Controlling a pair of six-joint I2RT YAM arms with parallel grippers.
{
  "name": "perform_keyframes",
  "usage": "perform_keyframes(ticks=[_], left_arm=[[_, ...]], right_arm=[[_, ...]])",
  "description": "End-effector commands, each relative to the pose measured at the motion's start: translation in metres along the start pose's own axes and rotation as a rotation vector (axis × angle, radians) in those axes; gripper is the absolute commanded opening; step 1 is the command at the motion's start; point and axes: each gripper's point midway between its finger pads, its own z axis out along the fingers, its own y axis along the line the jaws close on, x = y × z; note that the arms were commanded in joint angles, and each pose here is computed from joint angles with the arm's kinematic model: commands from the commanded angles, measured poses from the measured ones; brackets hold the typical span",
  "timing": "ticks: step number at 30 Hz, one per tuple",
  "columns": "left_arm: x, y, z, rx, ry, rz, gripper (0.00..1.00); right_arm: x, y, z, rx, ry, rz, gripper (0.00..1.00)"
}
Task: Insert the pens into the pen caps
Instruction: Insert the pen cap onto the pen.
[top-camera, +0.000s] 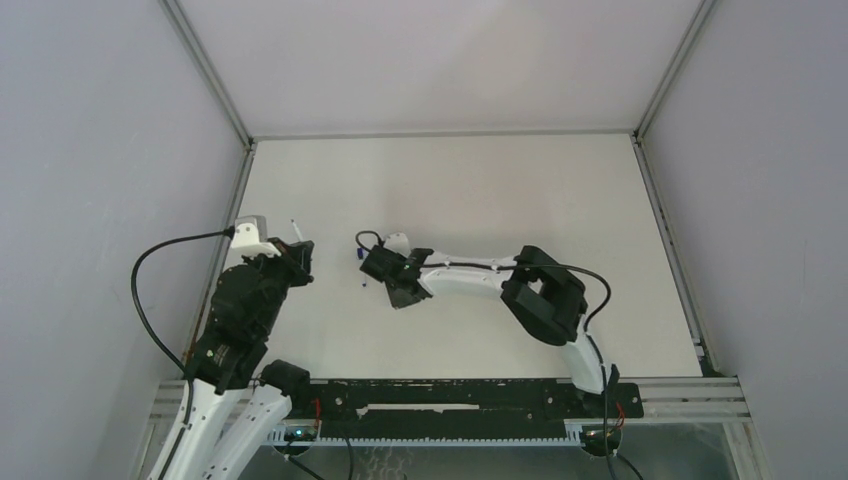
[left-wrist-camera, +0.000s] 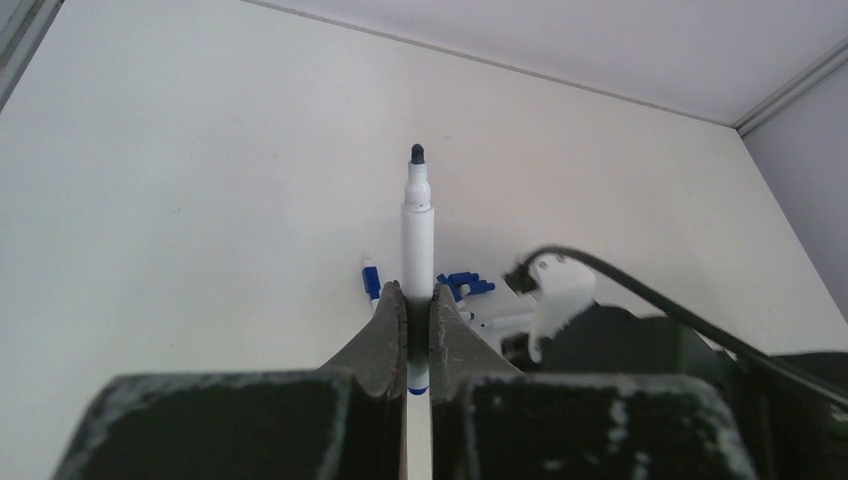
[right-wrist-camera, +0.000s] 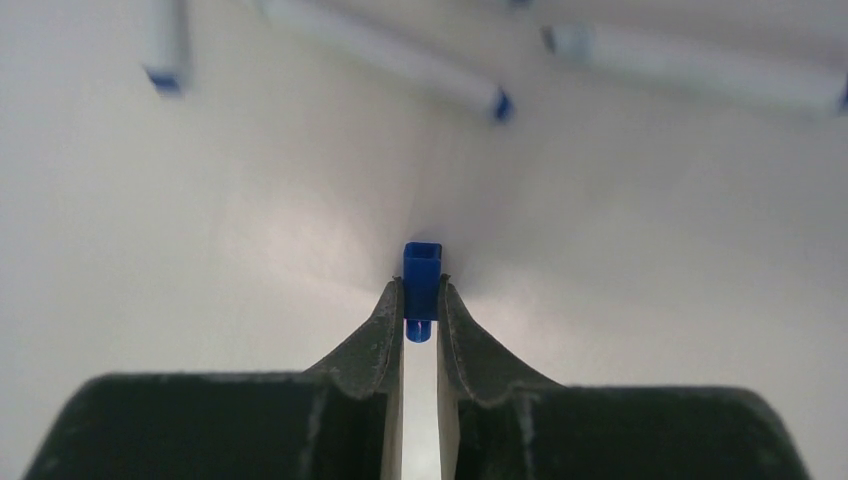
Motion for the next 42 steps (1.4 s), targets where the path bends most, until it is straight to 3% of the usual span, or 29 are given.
perform_keyframes(ticks=[1,6,14,20,31,42], left_arm=[[0.001,-0.010,0.006,0.047,0.000,-0.009,0.00],[0.012,-0.018,0.014,0.076,0.057,-0.018,0.00],[0.047,-0.054,0.038,0.216,0.267,-0.040,0.00],[0.050,-0.064,0.048,0.159,0.293,0.034,0.00],[0.055,-0.078,0.053,0.189,0.309,0.037,0.00],[0.046,-0.077,0.057,0.171,0.292,0.056,0.00]], right_arm=[[0.067,-0.041,-0.029,0.061,0.143,-0.040,0.13],[0.108,-0.086,-0.048,0.128,0.192,-0.011,0.14],[0.132,-0.121,-0.052,0.121,0.200,0.087,0.15],[0.128,-0.142,-0.054,0.119,0.180,0.134,0.18],[0.108,-0.150,-0.051,0.104,0.160,0.161,0.40],[0.101,-0.139,-0.048,0.125,0.190,0.139,0.39]])
